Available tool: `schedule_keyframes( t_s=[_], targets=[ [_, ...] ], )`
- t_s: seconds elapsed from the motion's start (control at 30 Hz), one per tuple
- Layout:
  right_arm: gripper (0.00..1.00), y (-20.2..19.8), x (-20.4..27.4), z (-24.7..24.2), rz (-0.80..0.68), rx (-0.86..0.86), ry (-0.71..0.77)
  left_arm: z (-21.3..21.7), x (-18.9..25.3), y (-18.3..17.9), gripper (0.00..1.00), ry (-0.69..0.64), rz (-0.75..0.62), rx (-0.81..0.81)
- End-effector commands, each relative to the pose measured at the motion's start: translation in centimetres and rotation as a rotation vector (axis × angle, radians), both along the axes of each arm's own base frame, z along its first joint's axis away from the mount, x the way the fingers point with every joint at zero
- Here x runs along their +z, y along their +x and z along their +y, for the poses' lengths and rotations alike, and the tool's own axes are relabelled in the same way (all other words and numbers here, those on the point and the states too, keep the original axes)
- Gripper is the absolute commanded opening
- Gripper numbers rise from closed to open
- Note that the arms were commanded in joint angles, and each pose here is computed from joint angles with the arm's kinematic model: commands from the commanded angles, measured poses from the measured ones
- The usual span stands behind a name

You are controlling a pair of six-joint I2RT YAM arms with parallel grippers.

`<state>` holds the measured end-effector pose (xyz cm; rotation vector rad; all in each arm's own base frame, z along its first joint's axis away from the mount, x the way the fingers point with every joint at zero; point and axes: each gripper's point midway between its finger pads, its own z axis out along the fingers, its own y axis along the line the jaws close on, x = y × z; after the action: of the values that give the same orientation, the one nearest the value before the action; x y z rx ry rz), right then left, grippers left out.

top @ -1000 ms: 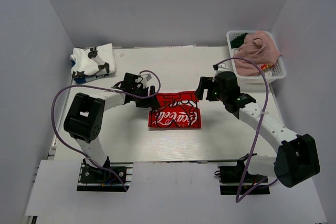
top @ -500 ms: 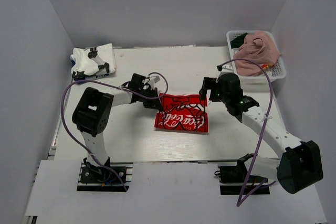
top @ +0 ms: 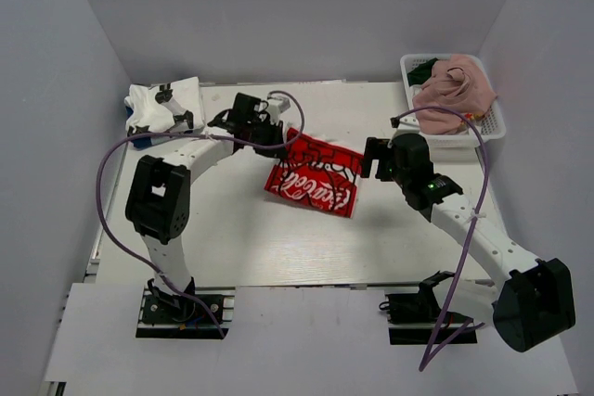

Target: Fold and stack the t-shirts

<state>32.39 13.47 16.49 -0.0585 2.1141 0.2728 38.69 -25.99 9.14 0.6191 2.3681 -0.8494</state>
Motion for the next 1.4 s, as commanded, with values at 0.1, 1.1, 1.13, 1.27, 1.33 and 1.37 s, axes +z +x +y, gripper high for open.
schedule_keyframes(
  t_s=[0.1,1.1,1.13,1.27,1.33,1.37],
  targets=[
    [0.9,0.8,0.9,-1.3,-0.044,-0.052,-0.058,5.6,8.2,4.1,0.0,0.263,-0.319,0.093],
    [0.9,3.9,-0.6,1.2,0.058,0.001,-0.085,29.9,19.9,17.7,0.0,0.662,-0.587,0.475],
    [0.9,4.0,-0.7,1.5,0.062,0.011,-0.082,30.8,18.4,18.3,0.0,0.653,-0.549,0.485],
    [0.9,4.3,-0.6,2.0,0.074,0.025,-0.072,33.8,19.9,19.8,0.0,0.624,-0.571,0.575],
    [0.9,4.5,-0.9,2.1,0.083,0.027,-0.076,34.9,20.5,20.1,0.0,0.609,-0.597,0.59],
    [0.9,4.5,-0.9,2.2,0.085,0.029,-0.074,35.9,20.9,19.8,0.0,0.606,-0.604,0.605]
  ],
)
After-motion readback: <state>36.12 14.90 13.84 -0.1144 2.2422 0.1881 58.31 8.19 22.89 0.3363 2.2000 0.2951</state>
